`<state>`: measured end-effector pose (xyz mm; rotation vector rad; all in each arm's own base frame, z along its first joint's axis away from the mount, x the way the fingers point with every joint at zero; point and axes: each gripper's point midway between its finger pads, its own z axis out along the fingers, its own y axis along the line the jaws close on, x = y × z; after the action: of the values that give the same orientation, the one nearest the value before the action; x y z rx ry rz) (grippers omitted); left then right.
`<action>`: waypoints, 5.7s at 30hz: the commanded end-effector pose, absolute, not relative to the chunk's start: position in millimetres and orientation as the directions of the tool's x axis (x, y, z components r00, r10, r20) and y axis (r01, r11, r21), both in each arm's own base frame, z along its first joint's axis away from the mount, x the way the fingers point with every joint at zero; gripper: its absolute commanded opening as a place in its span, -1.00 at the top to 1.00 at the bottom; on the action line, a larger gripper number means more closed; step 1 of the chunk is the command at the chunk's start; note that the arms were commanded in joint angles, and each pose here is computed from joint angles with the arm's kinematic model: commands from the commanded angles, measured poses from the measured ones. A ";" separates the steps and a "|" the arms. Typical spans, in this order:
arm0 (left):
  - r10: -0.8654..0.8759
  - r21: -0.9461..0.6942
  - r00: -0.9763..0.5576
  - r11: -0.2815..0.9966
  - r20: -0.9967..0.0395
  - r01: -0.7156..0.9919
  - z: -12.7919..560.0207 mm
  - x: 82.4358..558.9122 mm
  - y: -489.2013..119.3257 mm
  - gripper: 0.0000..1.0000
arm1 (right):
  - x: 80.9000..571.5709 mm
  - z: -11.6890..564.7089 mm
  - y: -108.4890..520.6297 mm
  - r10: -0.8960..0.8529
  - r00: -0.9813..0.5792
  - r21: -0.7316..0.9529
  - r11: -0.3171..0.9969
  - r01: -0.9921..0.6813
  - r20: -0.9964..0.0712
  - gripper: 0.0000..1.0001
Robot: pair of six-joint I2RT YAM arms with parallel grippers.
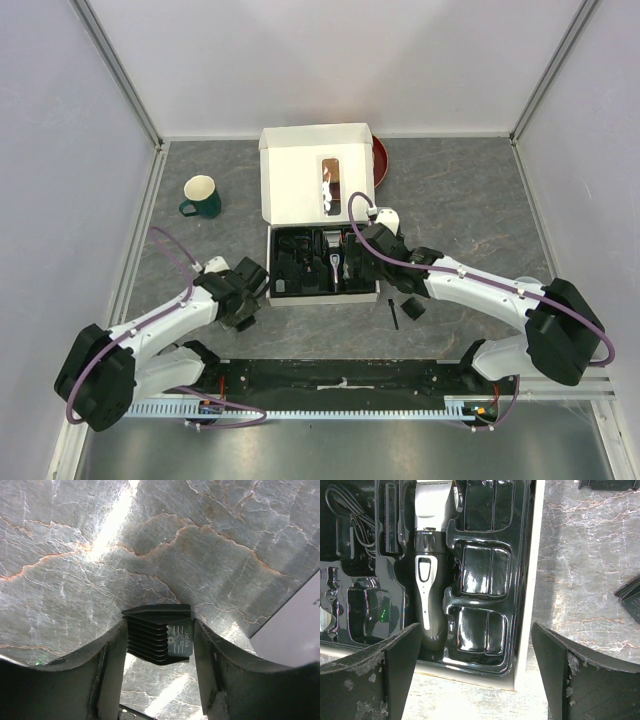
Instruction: Sort the hair-cutting tools
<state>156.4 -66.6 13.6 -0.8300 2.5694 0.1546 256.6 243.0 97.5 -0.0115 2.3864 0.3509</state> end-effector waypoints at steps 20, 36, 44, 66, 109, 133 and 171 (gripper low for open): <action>-0.532 -0.198 -0.639 0.831 -0.555 -0.520 81.5 174.2 -64.6 -0.27 | 252.3 116.5 250.3 0.105 -0.734 0.316 0.936 -0.155 -0.671 -0.96; -0.494 -0.179 -0.732 0.865 -0.470 -0.469 35.5 180.2 -84.3 -0.82 | 223.3 118.6 289.3 -0.024 -0.741 0.396 0.833 -0.386 -0.671 -0.89; -0.527 -0.160 -0.743 0.845 -0.412 -0.510 14.2 172.7 -80.9 -0.73 | 190.4 135.0 337.4 -0.122 -0.687 0.440 0.685 -0.580 -0.716 -0.85; -0.531 -0.113 -0.765 0.841 -0.364 -0.530 31.1 156.5 -76.3 -0.73 | 198.7 127.1 344.3 -0.084 -0.709 0.427 0.746 -0.511 -0.700 -0.86; -0.548 -0.167 -0.765 0.835 -0.337 -0.524 36.2 158.8 -87.7 0.74 | 209.3 144.6 317.4 -0.054 -0.652 0.358 0.800 -0.482 -0.756 -0.93; -0.444 -0.171 -0.772 0.894 -0.454 -0.414 81.9 194.9 -90.0 -0.40 | 190.9 136.6 351.1 0.049 -0.747 0.476 0.798 -0.370 -0.663 -0.81; -0.402 0.004 -0.343 0.644 -0.849 -0.765 225.9 220.5 74.7 -0.72 | 162.3 54.2 509.8 0.452 -0.805 0.354 0.877 0.323 -0.385 -0.70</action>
<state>227.0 50.9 210.0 -0.9025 2.0654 0.3746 161.8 536.5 68.0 0.4720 2.5468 0.5568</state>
